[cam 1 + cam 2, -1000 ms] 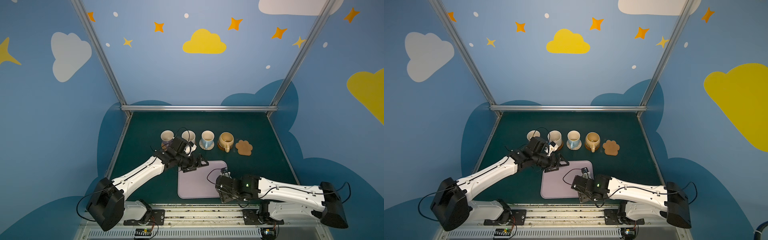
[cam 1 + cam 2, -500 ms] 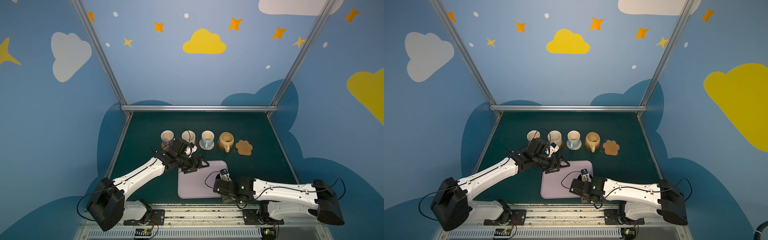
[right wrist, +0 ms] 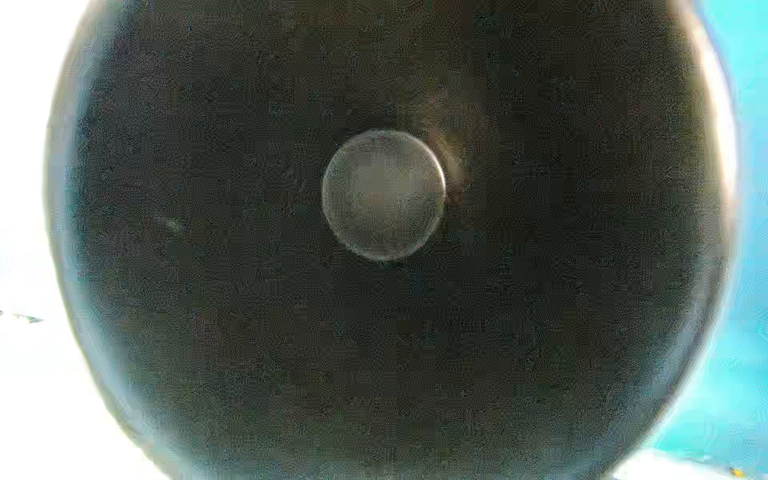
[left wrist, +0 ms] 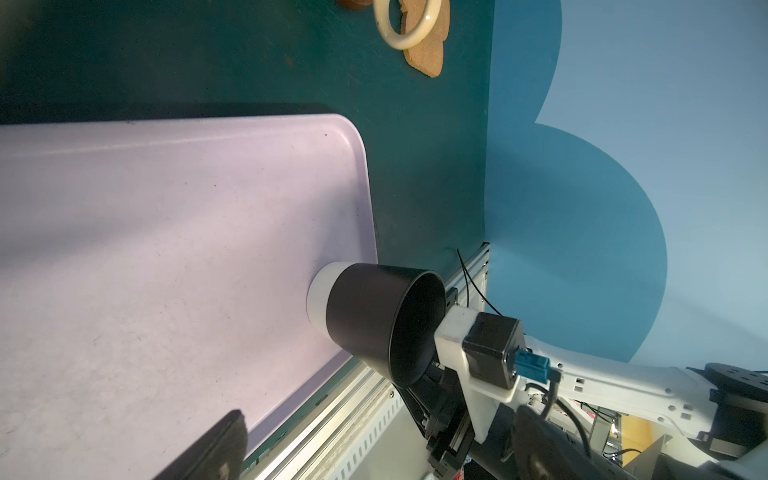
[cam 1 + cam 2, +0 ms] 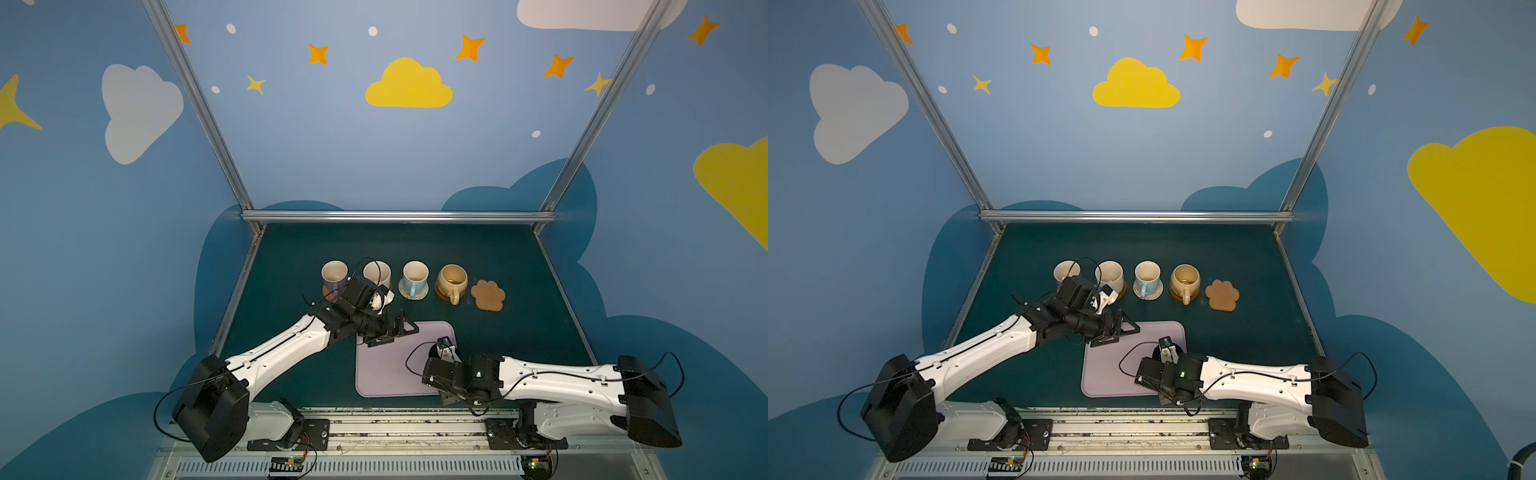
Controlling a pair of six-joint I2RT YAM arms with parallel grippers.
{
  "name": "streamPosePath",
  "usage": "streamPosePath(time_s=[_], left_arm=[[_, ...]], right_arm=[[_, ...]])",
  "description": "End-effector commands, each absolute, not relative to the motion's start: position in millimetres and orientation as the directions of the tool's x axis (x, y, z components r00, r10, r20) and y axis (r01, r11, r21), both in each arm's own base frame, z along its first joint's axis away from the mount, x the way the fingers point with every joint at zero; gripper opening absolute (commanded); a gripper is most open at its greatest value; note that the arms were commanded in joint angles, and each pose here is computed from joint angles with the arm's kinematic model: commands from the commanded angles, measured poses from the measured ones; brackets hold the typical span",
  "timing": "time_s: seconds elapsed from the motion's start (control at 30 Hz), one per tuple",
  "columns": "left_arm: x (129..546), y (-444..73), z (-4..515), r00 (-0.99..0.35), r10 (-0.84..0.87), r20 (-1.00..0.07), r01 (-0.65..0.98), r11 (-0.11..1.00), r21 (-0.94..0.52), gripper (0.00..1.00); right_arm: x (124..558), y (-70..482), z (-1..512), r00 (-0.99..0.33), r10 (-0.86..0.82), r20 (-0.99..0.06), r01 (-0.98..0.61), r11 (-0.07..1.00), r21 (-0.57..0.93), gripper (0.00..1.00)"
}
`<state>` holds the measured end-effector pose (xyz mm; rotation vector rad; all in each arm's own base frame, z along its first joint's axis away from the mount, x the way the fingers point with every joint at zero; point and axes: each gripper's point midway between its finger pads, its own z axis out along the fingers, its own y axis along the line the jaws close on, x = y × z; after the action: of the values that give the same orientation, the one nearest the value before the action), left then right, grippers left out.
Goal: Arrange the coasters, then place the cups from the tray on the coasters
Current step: 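Close the right gripper inside the black mug and lift it off the tray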
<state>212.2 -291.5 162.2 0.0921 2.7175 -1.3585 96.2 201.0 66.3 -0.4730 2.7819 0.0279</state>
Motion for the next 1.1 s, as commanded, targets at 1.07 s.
streamPosePath(time_s=[1.07], left_arm=[[237,-306,203,-0.974,-0.037,-0.225,0.169,0.548,-0.819,0.99]], right_arm=[[151,201,134,-0.814,-0.208,-0.542,-0.279,0.959,0.052,0.0]])
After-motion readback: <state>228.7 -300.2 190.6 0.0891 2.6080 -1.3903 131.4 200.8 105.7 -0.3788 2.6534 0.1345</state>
